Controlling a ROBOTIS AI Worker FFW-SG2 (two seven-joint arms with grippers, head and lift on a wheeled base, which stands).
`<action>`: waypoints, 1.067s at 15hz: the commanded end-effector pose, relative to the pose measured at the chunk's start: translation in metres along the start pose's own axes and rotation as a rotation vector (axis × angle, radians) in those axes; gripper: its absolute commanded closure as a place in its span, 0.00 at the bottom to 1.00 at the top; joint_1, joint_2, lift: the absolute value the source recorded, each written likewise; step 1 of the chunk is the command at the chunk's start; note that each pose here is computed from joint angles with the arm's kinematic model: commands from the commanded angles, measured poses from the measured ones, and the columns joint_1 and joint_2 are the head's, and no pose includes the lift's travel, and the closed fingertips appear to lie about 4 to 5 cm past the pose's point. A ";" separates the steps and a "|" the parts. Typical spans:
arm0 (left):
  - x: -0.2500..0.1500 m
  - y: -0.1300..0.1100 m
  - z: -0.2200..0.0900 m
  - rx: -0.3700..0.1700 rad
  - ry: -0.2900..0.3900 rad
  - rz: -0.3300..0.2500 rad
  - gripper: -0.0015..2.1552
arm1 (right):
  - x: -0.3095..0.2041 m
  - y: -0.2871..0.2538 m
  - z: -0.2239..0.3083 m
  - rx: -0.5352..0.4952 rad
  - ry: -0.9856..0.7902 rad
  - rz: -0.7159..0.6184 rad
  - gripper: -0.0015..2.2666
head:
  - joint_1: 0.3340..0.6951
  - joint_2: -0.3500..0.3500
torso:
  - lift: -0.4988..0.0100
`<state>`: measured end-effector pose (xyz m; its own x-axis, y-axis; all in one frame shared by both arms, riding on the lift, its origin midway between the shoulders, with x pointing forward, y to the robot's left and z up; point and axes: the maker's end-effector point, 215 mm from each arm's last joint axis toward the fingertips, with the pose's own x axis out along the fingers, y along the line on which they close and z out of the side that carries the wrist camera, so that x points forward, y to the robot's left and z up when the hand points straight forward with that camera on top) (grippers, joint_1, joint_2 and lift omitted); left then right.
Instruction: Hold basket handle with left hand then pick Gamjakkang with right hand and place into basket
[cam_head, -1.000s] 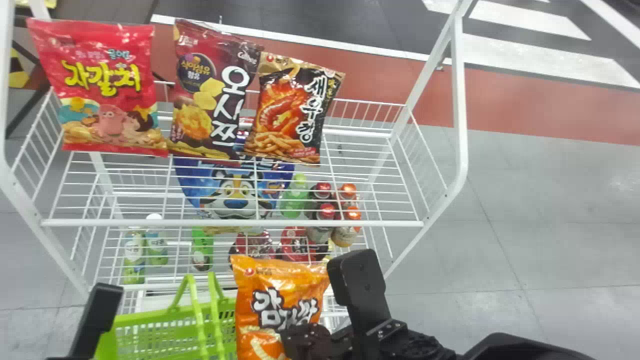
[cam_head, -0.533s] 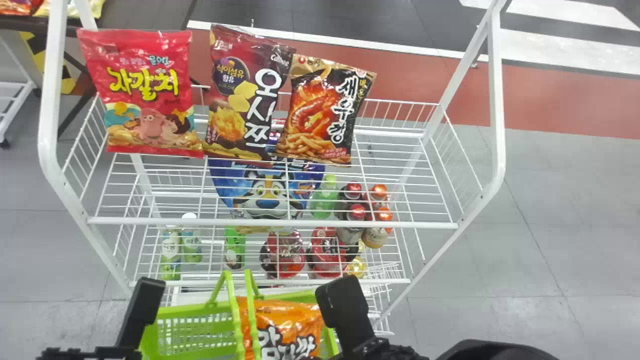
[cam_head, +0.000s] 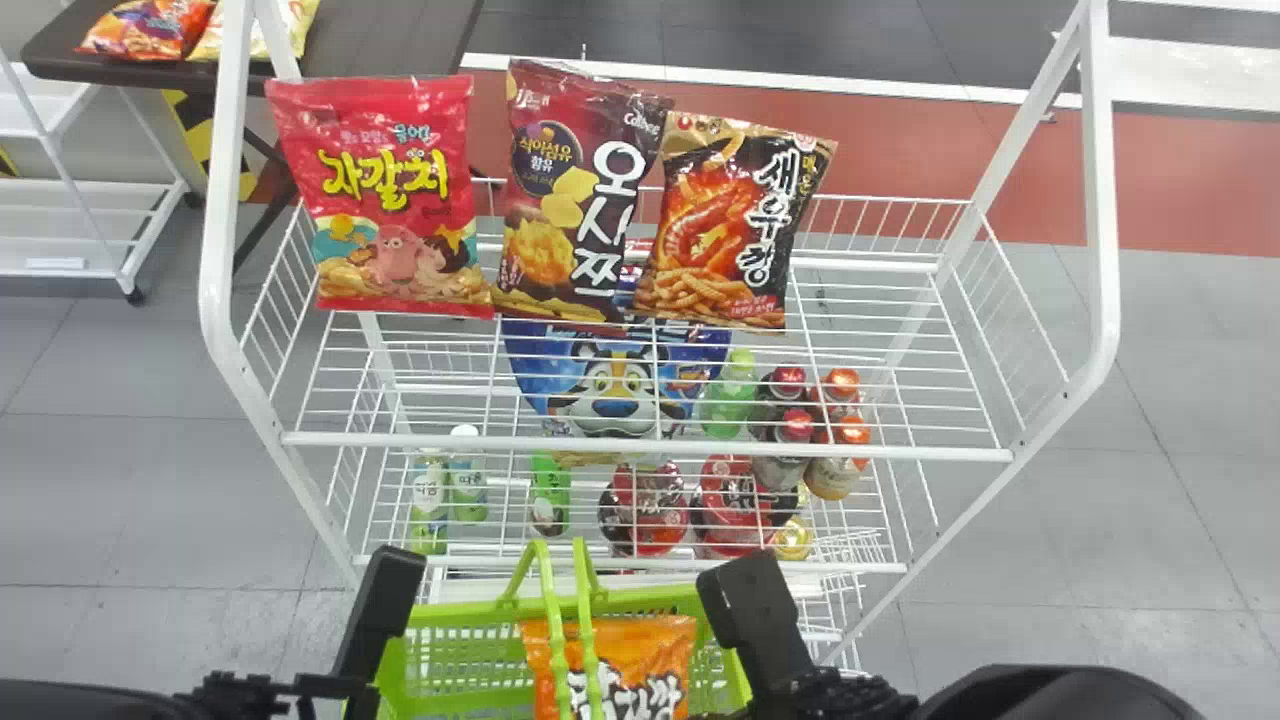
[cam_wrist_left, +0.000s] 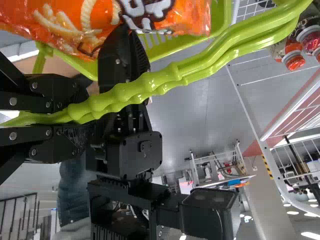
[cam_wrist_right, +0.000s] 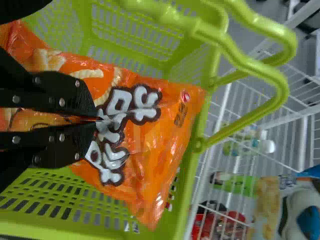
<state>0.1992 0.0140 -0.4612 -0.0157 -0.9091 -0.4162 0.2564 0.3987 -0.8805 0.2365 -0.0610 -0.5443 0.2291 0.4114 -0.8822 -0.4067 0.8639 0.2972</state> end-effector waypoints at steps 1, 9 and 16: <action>0.000 0.000 0.001 0.003 0.000 0.001 0.94 | -0.018 -0.012 -0.008 0.012 0.036 -0.029 0.01 | 1.00 0.32 | 0.98; 0.002 -0.002 0.000 0.003 0.004 -0.002 0.94 | -0.073 -0.065 0.093 -0.040 -0.331 -0.225 0.03 | 1.00 0.14 | 0.98; 0.006 -0.001 -0.003 -0.002 0.006 0.001 0.94 | -0.129 -0.063 0.205 -0.119 -0.906 -0.268 0.03 | 1.00 0.20 | 0.98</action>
<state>0.1970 0.0098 -0.4625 -0.0186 -0.9074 -0.4198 0.2574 0.4014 -0.8790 0.4101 -0.1145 -0.3917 0.8702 0.3047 -0.3871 -0.3174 0.9477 0.0326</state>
